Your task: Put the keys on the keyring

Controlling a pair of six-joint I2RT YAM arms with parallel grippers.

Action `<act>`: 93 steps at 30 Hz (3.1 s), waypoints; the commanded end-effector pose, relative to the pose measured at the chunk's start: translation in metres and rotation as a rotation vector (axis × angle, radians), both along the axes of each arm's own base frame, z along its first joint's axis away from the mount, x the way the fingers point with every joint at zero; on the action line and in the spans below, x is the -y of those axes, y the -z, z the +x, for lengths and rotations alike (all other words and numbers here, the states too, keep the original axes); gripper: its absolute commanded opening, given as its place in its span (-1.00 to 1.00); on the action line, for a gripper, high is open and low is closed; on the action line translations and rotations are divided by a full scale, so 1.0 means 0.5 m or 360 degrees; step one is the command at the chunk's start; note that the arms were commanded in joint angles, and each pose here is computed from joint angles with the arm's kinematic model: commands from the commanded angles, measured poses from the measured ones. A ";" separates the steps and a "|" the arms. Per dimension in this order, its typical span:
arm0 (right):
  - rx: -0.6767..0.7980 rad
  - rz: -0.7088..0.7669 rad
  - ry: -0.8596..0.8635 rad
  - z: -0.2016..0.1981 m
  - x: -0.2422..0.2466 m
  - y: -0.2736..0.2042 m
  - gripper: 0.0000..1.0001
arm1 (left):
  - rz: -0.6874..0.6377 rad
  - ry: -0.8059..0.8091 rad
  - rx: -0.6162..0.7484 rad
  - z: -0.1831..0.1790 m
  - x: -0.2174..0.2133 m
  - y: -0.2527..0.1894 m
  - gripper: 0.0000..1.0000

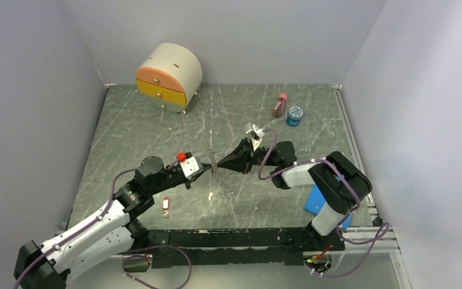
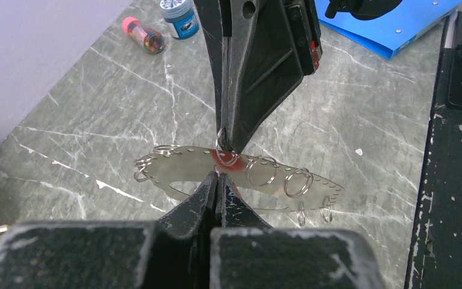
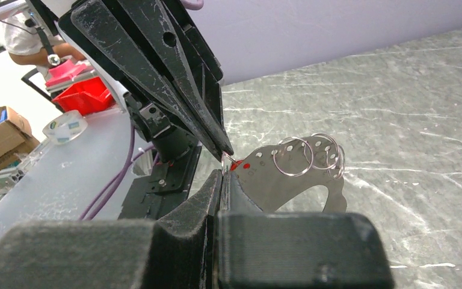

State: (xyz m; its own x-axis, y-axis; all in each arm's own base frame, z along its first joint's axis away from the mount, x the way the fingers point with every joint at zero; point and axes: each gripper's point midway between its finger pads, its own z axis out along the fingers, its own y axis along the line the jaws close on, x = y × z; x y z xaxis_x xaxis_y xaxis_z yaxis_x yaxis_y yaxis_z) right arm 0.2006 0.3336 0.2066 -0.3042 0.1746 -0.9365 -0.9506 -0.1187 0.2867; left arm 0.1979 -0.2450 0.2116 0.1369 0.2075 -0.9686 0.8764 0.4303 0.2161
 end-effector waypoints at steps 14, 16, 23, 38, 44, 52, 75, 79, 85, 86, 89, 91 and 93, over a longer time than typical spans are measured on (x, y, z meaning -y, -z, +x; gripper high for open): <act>0.0240 0.0177 0.0003 -0.009 0.008 -0.078 -1.00 | -0.0131 0.0196 0.0124 -0.026 0.033 -0.042 -0.95; 0.0249 0.0182 0.0003 -0.010 0.008 -0.082 -1.00 | -0.0131 0.0211 0.0124 -0.030 0.033 -0.039 -0.95; 0.0257 0.0193 0.0003 -0.011 0.009 -0.087 -1.00 | -0.0076 0.0210 0.0077 -0.035 0.028 -0.017 -0.95; 0.0259 0.0208 -0.0028 -0.017 0.009 -0.090 -1.00 | -0.0034 0.0101 0.0063 -0.021 0.009 0.002 -0.95; 0.0254 0.0204 -0.0030 -0.017 0.009 -0.087 -1.00 | -0.0046 0.0097 0.0097 -0.016 0.011 -0.005 -0.95; 0.0256 0.0204 -0.0035 -0.018 0.009 -0.087 -1.00 | -0.0086 0.0022 0.0150 -0.003 0.002 -0.028 -0.95; 0.0264 0.0218 -0.0060 -0.023 0.010 -0.093 -1.00 | -0.0090 0.0141 0.0231 -0.013 0.021 -0.011 -0.95; 0.0262 0.0218 -0.0060 -0.023 0.010 -0.094 -1.00 | -0.0092 0.0157 0.0258 -0.016 0.022 -0.011 -0.95; 0.0257 0.0215 -0.0060 -0.022 0.009 -0.092 -1.00 | -0.0096 0.0147 0.0269 -0.015 0.020 -0.015 -0.95; 0.0257 0.0215 -0.0061 -0.023 0.009 -0.092 -1.00 | -0.0101 0.0133 0.0277 -0.013 0.018 -0.018 -0.95; 0.0259 0.0215 -0.0065 -0.024 0.010 -0.093 -1.00 | -0.0131 0.0103 0.0322 -0.012 0.011 -0.024 -0.95; 0.0264 0.0217 -0.0073 -0.025 0.010 -0.095 -1.00 | -0.0150 0.0097 0.0354 -0.014 0.008 -0.025 -0.95; 0.0270 0.0218 -0.0079 -0.027 0.010 -0.098 -1.00 | -0.0168 0.0111 0.0395 -0.019 0.006 -0.028 -0.95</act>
